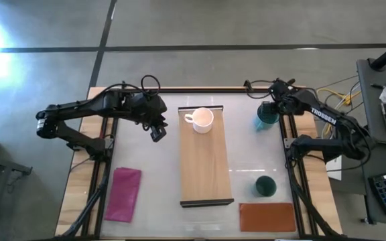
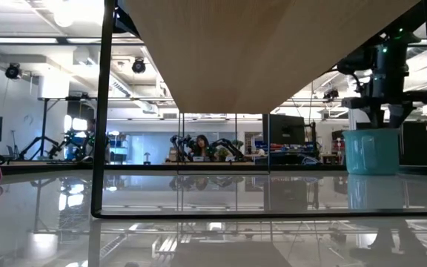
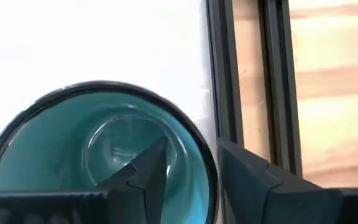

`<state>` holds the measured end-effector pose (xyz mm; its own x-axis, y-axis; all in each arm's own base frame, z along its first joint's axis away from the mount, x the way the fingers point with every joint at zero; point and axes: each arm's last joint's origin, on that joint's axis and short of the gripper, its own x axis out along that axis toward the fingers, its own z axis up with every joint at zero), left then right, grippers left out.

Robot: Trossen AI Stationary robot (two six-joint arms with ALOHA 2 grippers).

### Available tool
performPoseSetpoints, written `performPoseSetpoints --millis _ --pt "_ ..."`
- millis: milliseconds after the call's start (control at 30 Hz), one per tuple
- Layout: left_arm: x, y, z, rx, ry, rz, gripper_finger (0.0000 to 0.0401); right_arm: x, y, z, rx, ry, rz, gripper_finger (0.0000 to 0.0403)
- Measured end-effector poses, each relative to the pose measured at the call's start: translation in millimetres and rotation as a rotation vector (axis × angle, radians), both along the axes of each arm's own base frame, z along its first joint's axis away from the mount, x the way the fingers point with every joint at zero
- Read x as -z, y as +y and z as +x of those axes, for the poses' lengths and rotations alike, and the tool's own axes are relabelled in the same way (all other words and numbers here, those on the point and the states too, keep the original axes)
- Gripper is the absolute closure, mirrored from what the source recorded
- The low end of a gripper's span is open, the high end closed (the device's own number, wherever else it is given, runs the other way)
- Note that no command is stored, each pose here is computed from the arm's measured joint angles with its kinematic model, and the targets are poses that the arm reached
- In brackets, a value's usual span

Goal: Stack small to large cups/mugs on shelf
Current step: Put the blue mug on the shelf

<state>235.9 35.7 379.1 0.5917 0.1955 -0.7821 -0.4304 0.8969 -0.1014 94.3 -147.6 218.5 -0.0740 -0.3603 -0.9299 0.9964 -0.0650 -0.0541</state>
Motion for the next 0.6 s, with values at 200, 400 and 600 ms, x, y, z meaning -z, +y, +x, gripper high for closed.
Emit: performPoseSetpoints --millis 200,400,600 --pt "0.0 0.0 0.0 -0.023 -0.006 -0.016 0.0286 7.5 -12.4 -0.1 -0.090 0.057 0.022 0.0268" --pt "0.0 0.3 0.0 -0.047 -0.011 -0.027 0.0286 15.2 -19.3 2.8 -0.181 0.128 0.040 0.0268" --pt "-0.1 1.2 -0.2 -0.067 -0.008 -0.002 0.0286 14.5 -16.7 1.4 -0.186 0.128 0.056 0.0278"
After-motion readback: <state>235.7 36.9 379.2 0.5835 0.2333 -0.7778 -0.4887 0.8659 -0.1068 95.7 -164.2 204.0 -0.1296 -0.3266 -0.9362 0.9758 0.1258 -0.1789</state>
